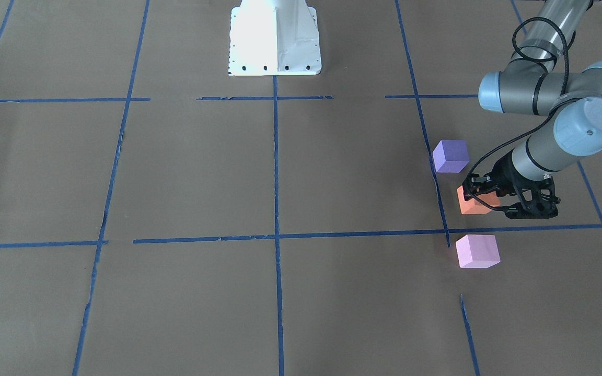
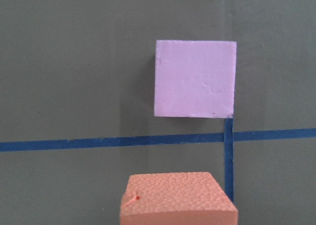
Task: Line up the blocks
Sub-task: 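Lower the orange cube between the pink and purple cubes with the left gripper, then adjust the orange cube into line and open the left gripper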
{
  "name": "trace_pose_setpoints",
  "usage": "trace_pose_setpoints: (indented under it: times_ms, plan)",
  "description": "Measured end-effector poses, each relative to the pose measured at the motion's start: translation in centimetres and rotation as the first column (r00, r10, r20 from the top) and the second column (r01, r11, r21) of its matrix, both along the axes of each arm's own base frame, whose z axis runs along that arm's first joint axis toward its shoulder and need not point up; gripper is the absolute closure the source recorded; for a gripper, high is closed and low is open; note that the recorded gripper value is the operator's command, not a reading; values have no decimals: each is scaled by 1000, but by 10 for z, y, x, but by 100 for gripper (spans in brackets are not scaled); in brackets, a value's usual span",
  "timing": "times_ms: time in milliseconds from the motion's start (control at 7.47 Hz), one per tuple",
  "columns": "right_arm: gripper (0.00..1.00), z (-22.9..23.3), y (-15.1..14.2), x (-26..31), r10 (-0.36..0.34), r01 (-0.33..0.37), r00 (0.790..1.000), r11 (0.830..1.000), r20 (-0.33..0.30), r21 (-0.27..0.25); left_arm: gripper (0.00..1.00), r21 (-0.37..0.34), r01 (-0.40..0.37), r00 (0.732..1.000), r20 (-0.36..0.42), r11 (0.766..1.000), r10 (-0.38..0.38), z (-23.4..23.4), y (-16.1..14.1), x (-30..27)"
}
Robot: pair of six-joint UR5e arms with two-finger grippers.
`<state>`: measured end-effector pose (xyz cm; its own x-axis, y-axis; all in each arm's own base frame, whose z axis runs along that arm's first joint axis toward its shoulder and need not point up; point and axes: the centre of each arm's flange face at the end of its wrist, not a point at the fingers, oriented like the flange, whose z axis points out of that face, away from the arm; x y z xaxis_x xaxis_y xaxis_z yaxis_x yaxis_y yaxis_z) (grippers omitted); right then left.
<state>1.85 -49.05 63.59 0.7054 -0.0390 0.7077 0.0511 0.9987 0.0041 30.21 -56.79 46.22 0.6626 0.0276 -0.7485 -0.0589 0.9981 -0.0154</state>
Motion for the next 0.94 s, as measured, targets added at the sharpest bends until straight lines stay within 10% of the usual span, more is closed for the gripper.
trace_pose_setpoints:
  times_ms: [938]
  plan:
    - [0,0,0,0,0,0,1000,1000,0,-1,68,-26,28,1000,11,999,-27,16,7,30]
